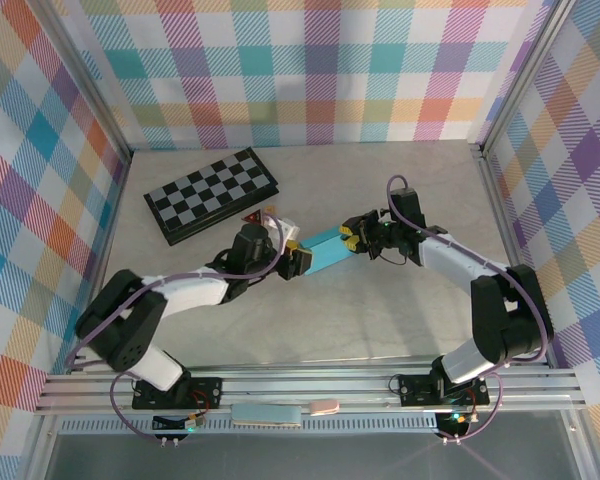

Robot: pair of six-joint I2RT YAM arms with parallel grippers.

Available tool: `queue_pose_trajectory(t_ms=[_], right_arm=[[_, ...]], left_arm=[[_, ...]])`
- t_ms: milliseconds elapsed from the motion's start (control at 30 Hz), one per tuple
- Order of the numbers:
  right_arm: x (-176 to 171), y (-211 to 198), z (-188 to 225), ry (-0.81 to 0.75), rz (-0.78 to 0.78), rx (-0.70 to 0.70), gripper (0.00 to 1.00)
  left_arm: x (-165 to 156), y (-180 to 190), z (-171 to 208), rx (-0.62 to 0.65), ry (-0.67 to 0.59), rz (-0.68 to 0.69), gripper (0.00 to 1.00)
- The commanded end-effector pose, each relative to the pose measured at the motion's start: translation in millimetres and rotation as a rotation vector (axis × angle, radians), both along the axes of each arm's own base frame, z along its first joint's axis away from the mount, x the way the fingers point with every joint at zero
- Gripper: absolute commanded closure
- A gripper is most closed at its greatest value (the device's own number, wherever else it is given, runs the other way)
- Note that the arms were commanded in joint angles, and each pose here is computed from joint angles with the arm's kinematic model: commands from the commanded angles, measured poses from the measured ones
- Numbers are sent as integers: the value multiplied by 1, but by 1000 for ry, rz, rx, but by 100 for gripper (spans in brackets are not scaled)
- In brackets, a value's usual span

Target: Fold the paper box

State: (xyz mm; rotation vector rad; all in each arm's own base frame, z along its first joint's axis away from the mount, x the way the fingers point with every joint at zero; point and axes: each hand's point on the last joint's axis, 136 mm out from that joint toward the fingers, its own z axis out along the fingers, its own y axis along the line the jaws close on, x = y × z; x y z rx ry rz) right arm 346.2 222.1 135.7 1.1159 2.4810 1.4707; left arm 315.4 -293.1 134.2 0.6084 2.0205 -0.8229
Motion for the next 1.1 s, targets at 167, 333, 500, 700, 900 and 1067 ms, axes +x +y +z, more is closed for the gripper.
queue_pose_trajectory(t_ms=[167, 333, 500, 700, 900, 1067], right_arm=[[-30, -21, -54, 176, -28, -128, 72], [-31, -22, -55, 175, -23, -134, 72], [-31, -22, -57, 174, -23, -138, 72], [-30, -21, -59, 177, -18, -138, 72], [-30, -22, -61, 184, -20, -141, 72], [-30, -22, -62, 187, -20, -141, 73]], left_arm=[[-7, 54, 41, -129, 279, 448, 40], [-4, 46, 48, -330, 676, 668, 50], [0, 17, 41, -495, 908, 678, 58], [-3, 16, 32, -448, 931, 682, 58], [-2, 11, 18, -430, 961, 666, 64], [-5, 10, 9, -413, 973, 657, 68]])
